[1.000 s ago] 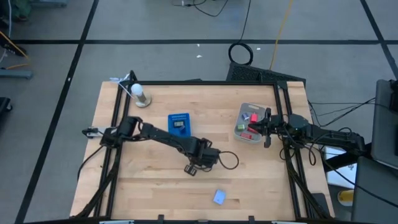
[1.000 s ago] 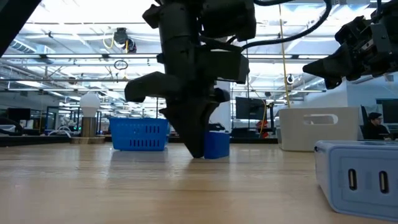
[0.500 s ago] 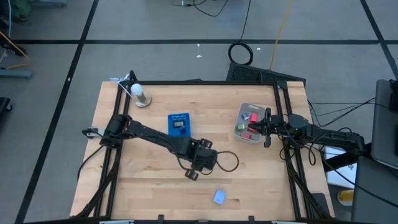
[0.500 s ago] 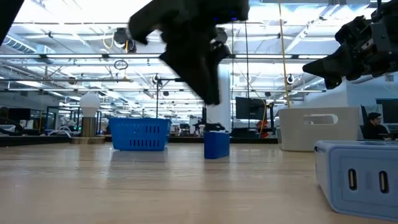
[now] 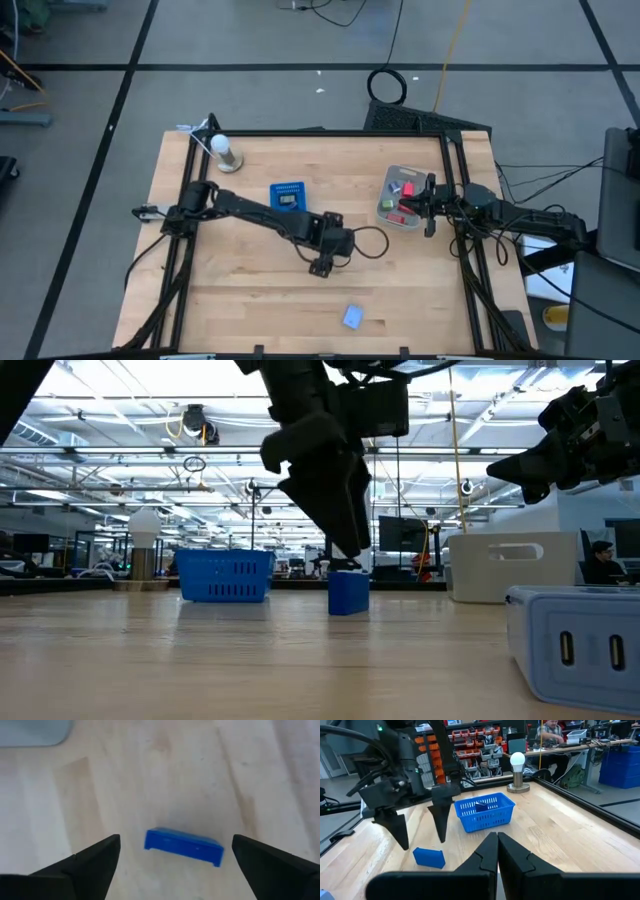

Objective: Pick & Place Office items
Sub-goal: Put the blue digital clock into the blue bin

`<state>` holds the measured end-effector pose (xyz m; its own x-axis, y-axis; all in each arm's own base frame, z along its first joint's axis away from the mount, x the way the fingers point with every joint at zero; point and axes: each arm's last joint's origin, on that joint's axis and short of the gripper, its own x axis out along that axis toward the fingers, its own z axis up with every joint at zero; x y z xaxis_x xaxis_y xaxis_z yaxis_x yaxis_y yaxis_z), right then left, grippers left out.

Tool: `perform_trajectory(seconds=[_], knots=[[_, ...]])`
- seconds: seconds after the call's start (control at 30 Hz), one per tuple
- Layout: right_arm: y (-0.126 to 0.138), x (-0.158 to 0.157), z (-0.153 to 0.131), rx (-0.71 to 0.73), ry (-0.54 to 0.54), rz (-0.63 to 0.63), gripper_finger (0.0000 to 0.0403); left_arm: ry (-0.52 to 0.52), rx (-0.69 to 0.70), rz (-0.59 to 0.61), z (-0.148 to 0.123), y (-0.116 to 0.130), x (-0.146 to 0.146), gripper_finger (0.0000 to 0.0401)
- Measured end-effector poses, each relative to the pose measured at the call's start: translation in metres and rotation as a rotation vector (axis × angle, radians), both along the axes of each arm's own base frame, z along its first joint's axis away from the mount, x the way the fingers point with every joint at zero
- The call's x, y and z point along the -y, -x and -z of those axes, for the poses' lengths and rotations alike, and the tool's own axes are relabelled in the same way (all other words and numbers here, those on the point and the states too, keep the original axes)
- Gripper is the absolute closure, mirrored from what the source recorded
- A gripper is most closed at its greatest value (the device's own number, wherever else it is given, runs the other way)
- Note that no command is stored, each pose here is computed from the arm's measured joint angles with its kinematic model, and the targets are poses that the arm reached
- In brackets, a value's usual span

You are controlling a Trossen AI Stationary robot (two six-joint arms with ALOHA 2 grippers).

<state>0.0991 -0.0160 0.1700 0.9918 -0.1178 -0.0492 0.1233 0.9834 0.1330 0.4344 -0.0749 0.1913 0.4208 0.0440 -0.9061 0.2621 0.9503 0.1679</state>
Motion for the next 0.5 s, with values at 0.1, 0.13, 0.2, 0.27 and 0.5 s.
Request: perform_trajectory(seconds=[0.1, 0.13, 0.2, 0.27, 0.5], knots=[[0.000, 0.000, 0.000, 0.000, 0.000, 0.000, 0.0401, 0.051, -0.008, 0.045, 0.000, -0.001, -0.004, 0.0027], [0.000, 0.000, 0.000, 0.000, 0.000, 0.000, 0.0401, 0.061, -0.010, 0.064, 0.000, -0.001, -0.005, 0.0026], [0.000, 0.000, 0.000, 0.000, -0.006, -0.003, 0.0401, 0.074, -0.013, 0.101, 0.000, -0.002, -0.007, 0.0019], [0.000, -0.001, 0.000, 0.001, -0.009, -0.024, 0.0401, 0.078, -0.015, 0.147, 0.000, -0.002, -0.007, 0.0008], [0.000, -0.002, 0.000, -0.001, -0.018, -0.053, 0.0401, 0.075, 0.007, 0.148, -0.001, -0.005, -0.015, 0.0008]])
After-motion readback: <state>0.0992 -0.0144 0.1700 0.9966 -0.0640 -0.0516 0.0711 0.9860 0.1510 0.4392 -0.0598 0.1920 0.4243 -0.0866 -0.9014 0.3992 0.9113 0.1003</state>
